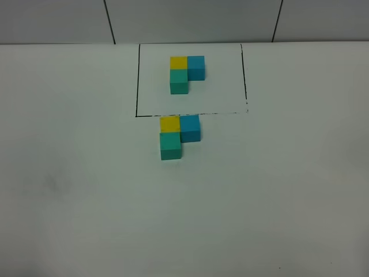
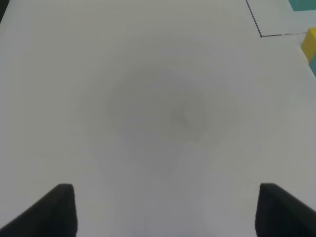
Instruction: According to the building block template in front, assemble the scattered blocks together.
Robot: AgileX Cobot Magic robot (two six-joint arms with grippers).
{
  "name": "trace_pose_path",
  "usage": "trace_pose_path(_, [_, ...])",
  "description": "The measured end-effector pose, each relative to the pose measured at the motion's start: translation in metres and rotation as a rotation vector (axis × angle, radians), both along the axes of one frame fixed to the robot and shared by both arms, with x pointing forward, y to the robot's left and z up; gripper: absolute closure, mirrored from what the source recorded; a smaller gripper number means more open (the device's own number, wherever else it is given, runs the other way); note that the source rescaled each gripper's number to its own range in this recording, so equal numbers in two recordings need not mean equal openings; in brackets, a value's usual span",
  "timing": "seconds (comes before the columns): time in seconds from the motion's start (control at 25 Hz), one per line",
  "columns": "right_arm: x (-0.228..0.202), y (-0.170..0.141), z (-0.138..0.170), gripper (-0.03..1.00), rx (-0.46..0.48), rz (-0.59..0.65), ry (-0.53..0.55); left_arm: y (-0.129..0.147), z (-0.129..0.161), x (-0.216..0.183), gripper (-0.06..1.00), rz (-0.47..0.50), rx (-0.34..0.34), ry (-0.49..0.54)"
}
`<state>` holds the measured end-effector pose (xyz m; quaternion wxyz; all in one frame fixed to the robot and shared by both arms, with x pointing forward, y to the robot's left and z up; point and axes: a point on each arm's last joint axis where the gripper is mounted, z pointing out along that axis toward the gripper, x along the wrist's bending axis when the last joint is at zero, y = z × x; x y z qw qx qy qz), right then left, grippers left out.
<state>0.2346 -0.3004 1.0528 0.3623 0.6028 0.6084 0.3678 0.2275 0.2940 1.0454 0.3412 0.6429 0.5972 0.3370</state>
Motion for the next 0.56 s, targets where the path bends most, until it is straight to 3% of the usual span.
trace_pose_path(0.56, [0.0000,0.0000,0.0000,0.21,0.000,0.000,0.000,0.0000,0.0000,0.0000,0.27,0.000,0.000,0.000])
